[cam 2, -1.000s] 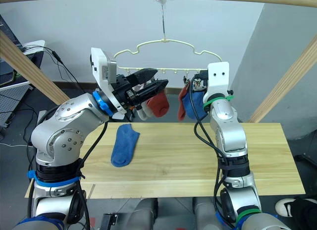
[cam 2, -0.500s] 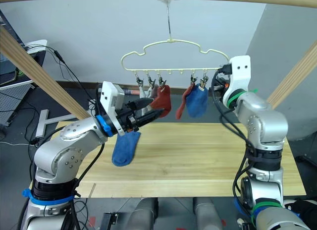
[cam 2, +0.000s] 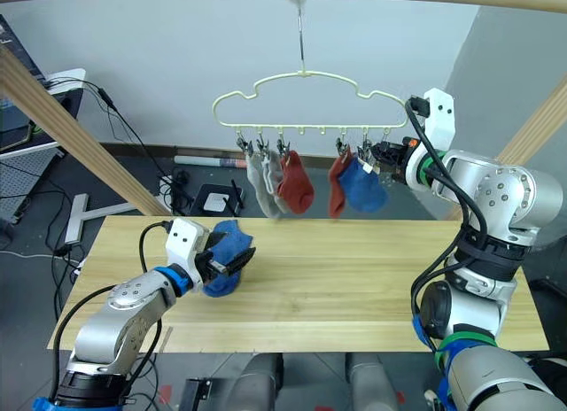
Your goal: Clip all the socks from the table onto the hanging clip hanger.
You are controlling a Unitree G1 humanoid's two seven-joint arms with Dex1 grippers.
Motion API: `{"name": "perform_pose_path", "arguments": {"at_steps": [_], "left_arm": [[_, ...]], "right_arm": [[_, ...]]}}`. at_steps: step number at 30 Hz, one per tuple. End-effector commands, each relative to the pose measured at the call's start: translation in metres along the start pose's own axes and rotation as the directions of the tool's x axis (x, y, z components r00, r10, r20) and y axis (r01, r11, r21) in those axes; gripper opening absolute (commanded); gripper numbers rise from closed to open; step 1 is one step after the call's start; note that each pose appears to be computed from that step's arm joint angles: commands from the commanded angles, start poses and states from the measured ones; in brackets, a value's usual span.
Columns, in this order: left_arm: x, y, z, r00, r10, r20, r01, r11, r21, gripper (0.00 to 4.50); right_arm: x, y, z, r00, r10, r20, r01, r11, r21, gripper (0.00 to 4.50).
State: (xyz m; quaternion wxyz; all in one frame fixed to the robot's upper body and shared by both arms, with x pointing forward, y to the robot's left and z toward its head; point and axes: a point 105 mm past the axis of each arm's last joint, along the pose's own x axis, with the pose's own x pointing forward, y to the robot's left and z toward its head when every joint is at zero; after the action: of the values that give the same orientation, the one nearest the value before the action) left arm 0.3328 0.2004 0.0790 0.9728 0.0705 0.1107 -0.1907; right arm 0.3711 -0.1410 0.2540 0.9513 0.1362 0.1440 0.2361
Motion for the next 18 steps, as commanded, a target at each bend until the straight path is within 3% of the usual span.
{"name": "perform_pose_path", "arguments": {"at_steps": [1, 10, 13, 16, 18], "left_arm": [[0.011, 0.014, -0.027, 0.992, 0.110, -0.059, -0.111, 0.994, -0.020, 4.46], [0.040, 0.023, -0.039, 0.981, 0.175, -0.081, -0.178, 0.983, -0.039, 4.46], [0.046, 0.022, -0.060, 0.970, 0.169, -0.174, -0.170, 0.985, 0.014, 4.46], [0.047, 0.021, -0.064, 0.968, 0.166, -0.189, -0.167, 0.986, 0.010, 4.46], [0.047, 0.019, -0.065, 0.969, 0.155, -0.191, -0.157, 0.988, 0.008, 3.91]], "right_arm": [[-0.006, 0.004, 0.009, 1.000, 0.017, 0.020, -0.016, 0.999, -0.035, 0.00], [-0.008, -0.003, 0.005, 1.000, -0.016, 0.003, 0.016, 1.000, -0.025, 0.00], [-0.008, -0.004, 0.003, 1.000, -0.023, -0.003, 0.023, 0.999, -0.028, 0.00], [-0.008, -0.003, 0.003, 1.000, -0.021, -0.006, 0.021, 0.999, -0.030, 0.00], [-0.008, -0.004, 0.003, 1.000, -0.022, -0.006, 0.022, 0.999, -0.032, 0.00]]}}
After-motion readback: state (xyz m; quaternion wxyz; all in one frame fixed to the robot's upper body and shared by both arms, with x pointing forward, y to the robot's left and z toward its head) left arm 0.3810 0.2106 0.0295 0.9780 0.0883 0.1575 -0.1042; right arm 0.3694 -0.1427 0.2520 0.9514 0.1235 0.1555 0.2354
